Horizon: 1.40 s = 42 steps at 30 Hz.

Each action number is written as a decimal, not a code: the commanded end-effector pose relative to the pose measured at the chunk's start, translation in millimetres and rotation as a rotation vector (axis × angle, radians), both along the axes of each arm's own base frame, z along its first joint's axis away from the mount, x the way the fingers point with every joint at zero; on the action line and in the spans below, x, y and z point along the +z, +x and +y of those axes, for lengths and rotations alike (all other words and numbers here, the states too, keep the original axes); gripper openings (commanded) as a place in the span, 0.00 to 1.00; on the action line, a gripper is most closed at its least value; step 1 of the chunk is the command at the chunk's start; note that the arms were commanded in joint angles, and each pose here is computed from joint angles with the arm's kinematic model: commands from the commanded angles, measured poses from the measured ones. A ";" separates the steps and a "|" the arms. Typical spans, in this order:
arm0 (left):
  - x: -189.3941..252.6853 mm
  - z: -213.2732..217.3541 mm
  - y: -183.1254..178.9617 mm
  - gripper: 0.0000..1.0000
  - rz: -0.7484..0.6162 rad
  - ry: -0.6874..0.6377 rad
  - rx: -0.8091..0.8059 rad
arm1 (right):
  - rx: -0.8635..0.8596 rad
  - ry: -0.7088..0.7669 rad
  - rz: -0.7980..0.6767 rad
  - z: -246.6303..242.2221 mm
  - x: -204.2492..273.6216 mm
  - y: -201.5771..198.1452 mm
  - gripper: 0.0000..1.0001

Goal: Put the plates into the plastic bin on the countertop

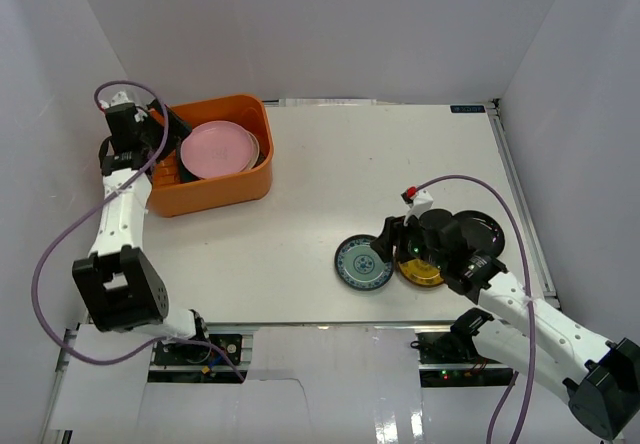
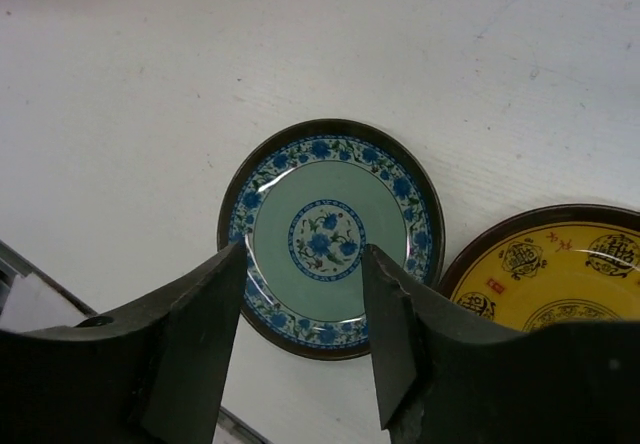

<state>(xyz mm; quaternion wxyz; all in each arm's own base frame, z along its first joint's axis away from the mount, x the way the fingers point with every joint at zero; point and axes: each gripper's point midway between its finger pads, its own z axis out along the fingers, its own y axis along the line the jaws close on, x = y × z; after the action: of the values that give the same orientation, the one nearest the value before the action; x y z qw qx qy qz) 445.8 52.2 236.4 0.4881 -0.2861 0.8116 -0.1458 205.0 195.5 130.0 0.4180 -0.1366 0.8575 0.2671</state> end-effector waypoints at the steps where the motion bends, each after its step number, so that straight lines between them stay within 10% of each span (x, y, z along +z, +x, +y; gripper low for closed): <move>1: 98.0 -31.8 -20.6 0.98 -0.280 0.039 -0.075 | -0.058 0.006 -0.017 -5.8 2.7 7.3 0.54; 7: 94.9 -161.9 -92.1 0.98 -0.321 0.045 -0.418 | -0.181 0.014 -0.020 -23.7 8.2 15.7 0.26; 15: -51.2 -321.3 -227.4 0.84 0.016 -0.035 -0.911 | -0.599 0.035 -0.043 -111.7 14.9 36.3 0.08; 24: -136.8 -352.0 -230.8 0.86 0.116 0.025 -0.900 | -1.166 0.095 0.089 -247.3 -33.1 28.6 0.75; 36: -198.8 -379.8 -226.3 0.83 0.210 0.019 -0.966 | -1.357 0.327 0.222 -272.6 -89.6 22.2 0.76; 42: -221.4 -382.6 -216.4 0.57 0.224 0.043 -0.932 | -1.273 0.510 0.233 -251.7 -108.9 39.5 0.62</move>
<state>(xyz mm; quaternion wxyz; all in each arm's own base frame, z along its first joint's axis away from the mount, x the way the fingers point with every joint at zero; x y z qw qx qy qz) 228.8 -333.2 33.7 0.2966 0.1058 0.8931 -0.3212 237.6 -73.2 29.7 0.4242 0.5167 0.7351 0.1128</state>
